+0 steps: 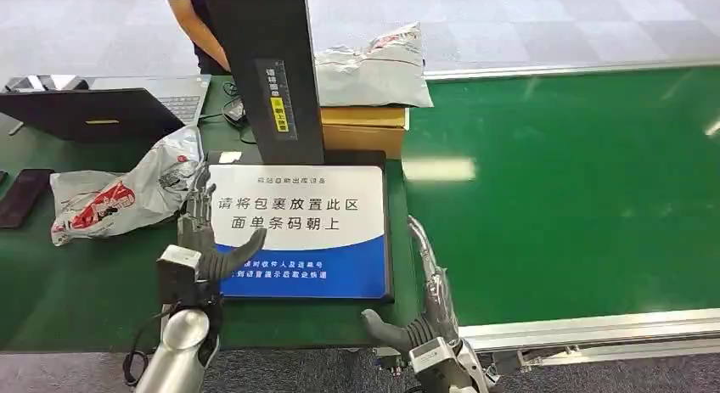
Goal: Moved the parcel from conveyor to table for the left to box.
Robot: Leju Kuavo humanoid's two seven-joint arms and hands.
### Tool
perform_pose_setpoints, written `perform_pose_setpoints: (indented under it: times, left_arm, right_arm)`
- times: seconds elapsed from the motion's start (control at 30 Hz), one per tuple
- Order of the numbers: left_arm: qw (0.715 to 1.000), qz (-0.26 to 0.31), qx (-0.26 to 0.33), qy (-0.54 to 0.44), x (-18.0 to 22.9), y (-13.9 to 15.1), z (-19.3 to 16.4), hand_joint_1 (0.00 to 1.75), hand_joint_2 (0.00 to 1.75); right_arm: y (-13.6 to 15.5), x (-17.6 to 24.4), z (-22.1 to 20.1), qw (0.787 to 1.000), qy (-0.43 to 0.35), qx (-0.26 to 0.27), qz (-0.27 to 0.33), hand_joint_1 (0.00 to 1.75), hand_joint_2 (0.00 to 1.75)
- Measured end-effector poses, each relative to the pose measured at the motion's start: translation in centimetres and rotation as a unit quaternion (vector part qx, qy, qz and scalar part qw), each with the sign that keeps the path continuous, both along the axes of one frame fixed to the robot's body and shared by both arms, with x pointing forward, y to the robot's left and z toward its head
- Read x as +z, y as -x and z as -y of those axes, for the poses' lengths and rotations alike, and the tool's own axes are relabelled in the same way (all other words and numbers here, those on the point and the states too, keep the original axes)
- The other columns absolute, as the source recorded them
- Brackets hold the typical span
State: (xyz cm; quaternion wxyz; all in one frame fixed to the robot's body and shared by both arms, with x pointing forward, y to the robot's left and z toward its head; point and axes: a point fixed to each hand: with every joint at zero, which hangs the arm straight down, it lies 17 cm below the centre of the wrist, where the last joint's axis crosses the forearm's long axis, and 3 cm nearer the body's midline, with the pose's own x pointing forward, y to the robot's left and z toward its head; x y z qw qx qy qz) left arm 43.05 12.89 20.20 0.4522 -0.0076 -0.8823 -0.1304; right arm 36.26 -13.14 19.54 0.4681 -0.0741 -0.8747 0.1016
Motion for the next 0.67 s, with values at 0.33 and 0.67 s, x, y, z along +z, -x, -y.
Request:
perform_pose_setpoints:
  times: [0.33, 0.67]
  left_arm:
    - [0.999, -0.021, -0.023, 0.018, -1.4, 1.9, 2.5, 0.00, 1.75]
    - [0.999, -0.031, -0.009, -0.006, -2.0, 3.3, 2.9, 0.00, 1.75]
  right_arm:
    - [-1.6, -1.3, 0.0, 0.999, 0.029, -0.014, -0.017, 0.00, 0.00]
    - [-3.6, -3.8, -0.3, 0.997, 0.029, -0.012, -0.070, 0.00, 1.75]
